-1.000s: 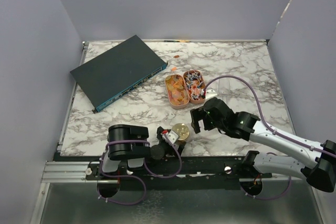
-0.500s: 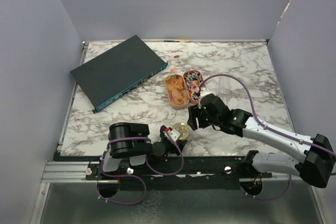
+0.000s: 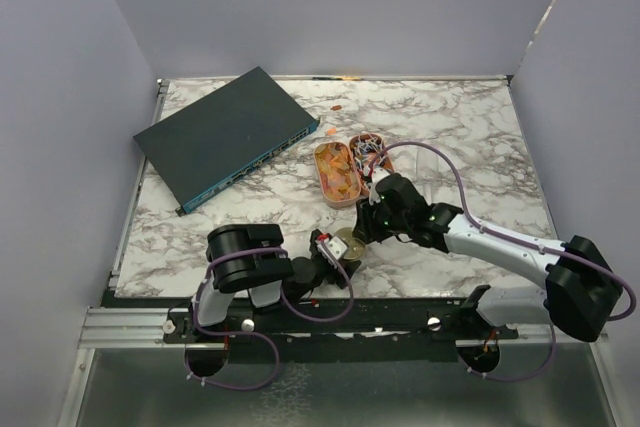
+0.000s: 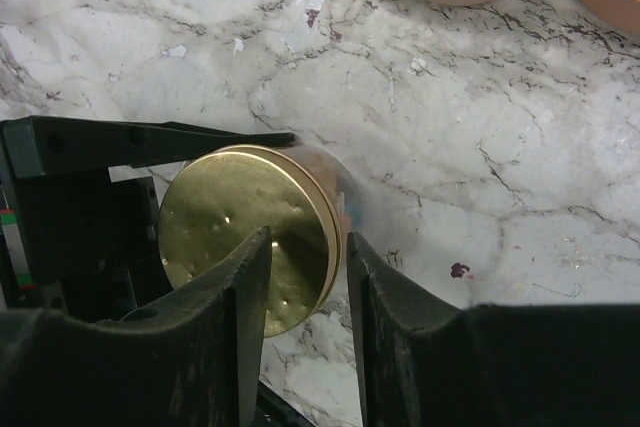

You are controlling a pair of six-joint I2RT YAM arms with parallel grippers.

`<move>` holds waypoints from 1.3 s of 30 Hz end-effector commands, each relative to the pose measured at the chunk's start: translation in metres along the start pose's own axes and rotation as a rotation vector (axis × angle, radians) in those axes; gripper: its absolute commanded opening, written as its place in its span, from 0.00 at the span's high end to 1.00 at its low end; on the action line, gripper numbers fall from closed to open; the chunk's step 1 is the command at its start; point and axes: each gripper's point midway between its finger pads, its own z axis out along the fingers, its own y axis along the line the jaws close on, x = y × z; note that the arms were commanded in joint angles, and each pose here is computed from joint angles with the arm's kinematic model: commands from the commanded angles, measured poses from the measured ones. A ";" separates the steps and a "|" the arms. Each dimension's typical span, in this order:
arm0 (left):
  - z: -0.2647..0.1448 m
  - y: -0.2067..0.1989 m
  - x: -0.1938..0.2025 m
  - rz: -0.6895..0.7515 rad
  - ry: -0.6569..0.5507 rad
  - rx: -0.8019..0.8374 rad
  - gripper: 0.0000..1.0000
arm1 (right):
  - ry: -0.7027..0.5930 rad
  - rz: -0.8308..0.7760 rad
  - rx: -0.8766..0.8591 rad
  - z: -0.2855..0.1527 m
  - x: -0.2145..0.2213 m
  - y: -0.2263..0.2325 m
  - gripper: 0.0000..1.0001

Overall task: Pack the candies
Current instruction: Screw the bottle lid onto the packing bottle.

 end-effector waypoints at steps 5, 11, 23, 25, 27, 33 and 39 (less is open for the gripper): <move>-0.004 -0.016 -0.014 -0.070 -0.096 0.116 0.40 | -0.010 0.003 -0.043 0.011 0.000 -0.002 0.65; -0.004 -0.015 -0.015 -0.073 -0.098 0.111 0.40 | 0.026 0.006 -0.056 0.016 0.008 -0.003 0.72; -0.002 -0.011 -0.017 -0.082 -0.105 0.095 0.41 | 0.157 0.080 -0.064 0.004 0.059 -0.008 0.81; -0.002 -0.009 -0.017 -0.085 -0.106 0.086 0.41 | 0.171 0.103 -0.072 0.001 0.068 -0.006 0.83; -0.002 -0.007 -0.017 -0.087 -0.106 0.076 0.41 | 0.177 0.120 -0.076 -0.003 0.075 -0.003 0.83; -0.001 -0.001 -0.018 -0.090 -0.108 0.053 0.41 | 0.215 0.142 -0.056 -0.016 0.096 0.005 0.84; -0.002 -0.002 -0.018 -0.089 -0.108 0.059 0.42 | 0.191 0.161 -0.056 -0.034 0.098 0.015 0.84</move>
